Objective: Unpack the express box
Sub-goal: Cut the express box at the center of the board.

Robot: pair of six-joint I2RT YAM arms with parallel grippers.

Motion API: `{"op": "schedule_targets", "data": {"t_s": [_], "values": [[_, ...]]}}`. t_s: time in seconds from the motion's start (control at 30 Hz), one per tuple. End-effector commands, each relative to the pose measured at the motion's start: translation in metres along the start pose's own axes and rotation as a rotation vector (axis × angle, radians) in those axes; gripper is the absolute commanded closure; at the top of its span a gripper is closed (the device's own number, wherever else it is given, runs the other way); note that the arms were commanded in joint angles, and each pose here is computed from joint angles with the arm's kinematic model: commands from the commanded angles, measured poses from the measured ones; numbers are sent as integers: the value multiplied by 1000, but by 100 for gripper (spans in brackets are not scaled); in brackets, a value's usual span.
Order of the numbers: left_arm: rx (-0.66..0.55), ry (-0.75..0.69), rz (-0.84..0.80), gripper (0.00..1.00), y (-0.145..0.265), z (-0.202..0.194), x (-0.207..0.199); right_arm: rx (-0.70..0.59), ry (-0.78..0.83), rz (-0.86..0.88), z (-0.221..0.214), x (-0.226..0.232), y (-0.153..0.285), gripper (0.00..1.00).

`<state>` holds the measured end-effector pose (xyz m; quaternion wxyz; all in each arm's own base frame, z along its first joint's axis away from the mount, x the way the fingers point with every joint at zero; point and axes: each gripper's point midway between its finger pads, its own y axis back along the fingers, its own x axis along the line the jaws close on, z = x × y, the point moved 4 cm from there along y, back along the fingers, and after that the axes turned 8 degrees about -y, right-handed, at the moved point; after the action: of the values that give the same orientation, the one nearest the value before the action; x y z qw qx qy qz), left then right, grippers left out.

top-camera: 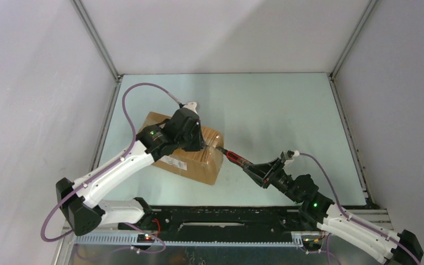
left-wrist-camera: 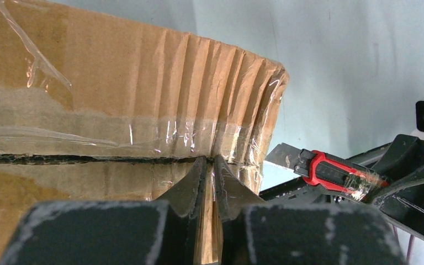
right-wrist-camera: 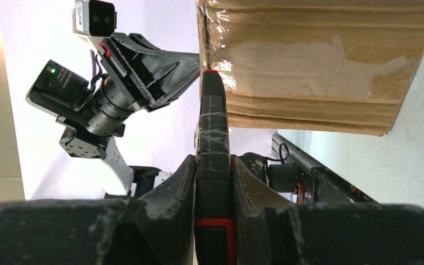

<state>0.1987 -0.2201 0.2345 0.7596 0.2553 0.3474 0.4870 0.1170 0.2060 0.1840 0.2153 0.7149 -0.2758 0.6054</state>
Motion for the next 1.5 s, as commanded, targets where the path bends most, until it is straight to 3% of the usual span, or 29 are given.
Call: {"op": "schedule_targets", "data": {"t_s": [0.0, 0.33, 0.67, 1.17, 1.47], "values": [[151, -5, 12, 89, -10, -34, 7, -33, 4, 23, 4, 10, -5, 100], [170, -27, -17, 90, -13, -36, 3, -15, 8, 20, 1, 10, -10, 100], [266, -153, -115, 91, -20, -44, -19, 76, 22, -5, -15, 10, -24, 100], [235, -231, -115, 91, -14, -38, -24, 83, 48, -44, -20, 10, -31, 100], [170, -94, -61, 77, -9, -27, 3, 121, 75, -46, -12, 20, -16, 100]]}}
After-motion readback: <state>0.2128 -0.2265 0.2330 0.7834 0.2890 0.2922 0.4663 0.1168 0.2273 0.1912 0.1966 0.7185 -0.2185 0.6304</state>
